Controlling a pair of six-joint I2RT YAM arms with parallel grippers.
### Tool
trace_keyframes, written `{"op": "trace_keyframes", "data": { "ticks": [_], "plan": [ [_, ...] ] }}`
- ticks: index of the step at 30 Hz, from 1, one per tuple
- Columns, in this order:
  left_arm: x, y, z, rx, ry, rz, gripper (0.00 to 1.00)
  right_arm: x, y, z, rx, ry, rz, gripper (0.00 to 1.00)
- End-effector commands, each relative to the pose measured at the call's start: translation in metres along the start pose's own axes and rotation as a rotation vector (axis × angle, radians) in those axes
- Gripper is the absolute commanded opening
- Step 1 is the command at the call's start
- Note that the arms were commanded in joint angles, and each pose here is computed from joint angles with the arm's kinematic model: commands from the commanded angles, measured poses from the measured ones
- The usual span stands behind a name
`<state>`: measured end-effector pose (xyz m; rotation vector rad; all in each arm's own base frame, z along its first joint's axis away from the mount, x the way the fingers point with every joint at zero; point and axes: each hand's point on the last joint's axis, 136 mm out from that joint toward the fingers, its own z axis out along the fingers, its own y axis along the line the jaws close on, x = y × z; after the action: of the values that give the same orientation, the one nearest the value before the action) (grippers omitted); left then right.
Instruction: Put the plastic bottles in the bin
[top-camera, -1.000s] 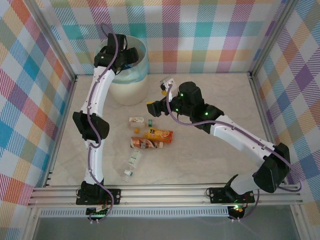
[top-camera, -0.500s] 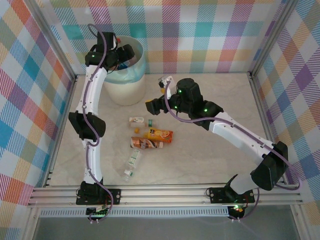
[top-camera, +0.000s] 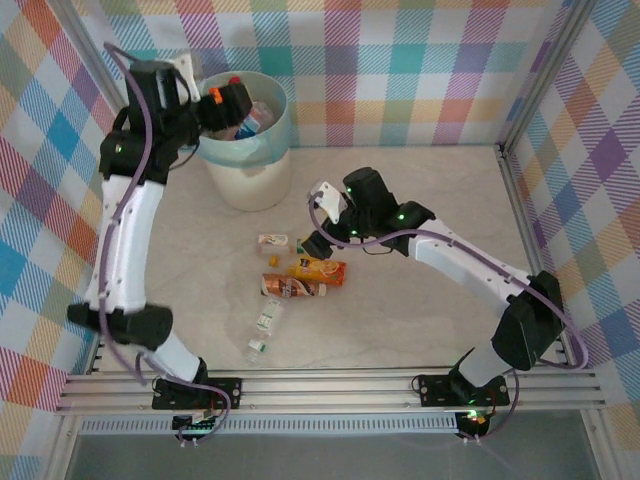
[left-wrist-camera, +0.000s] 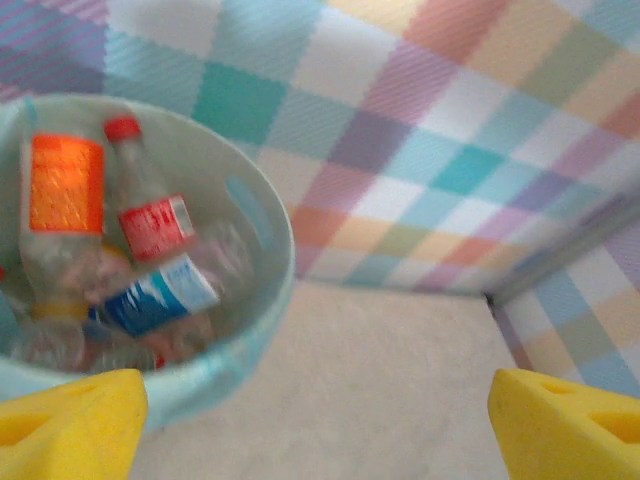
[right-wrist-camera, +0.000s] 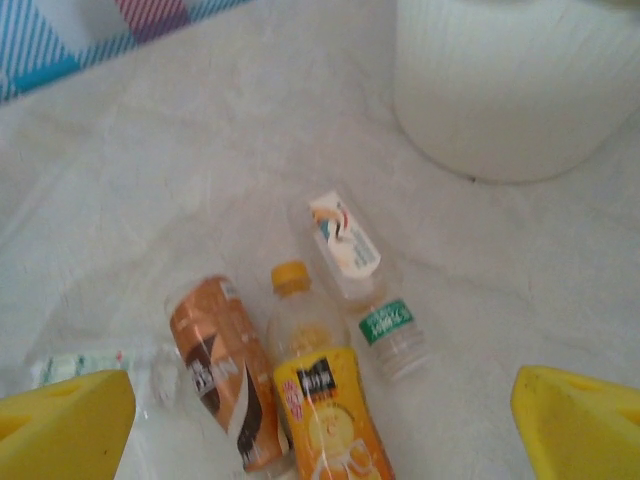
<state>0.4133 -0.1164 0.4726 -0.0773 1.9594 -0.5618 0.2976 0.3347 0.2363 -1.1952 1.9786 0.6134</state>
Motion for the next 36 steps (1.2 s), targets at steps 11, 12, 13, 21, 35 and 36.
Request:
{"op": "trace_keyframes", "data": {
  "ticks": [11, 12, 13, 21, 35, 36],
  "plan": [
    [0.170, 0.024, -0.063, 0.078, 0.245, 0.068, 0.89, 0.133, 0.002, 0.066, -0.131, 0.341, -0.145, 0.93],
    [0.176, 0.026, -0.067, 0.078, 0.248, 0.063, 0.90, 0.140, 0.001, 0.071, -0.129, 0.363, -0.135, 0.93],
    [0.181, 0.027, -0.071, 0.081, 0.248, 0.059, 0.90, 0.146, 0.000, 0.074, -0.132, 0.384, -0.128, 0.92],
    [0.196, 0.036, -0.091, 0.053, 0.241, 0.050, 0.90, 0.176, -0.007, 0.089, -0.111, 0.468, -0.117, 0.88],
    [0.174, 0.028, -0.106, 0.061, 0.175, 0.054, 0.90, 0.182, -0.019, 0.078, -0.028, 0.519, -0.130, 0.54],
    [0.171, 0.025, -0.107, 0.068, 0.168, 0.047, 0.90, 0.179, -0.020, 0.074, -0.016, 0.512, -0.133, 0.54]
  ]
}}
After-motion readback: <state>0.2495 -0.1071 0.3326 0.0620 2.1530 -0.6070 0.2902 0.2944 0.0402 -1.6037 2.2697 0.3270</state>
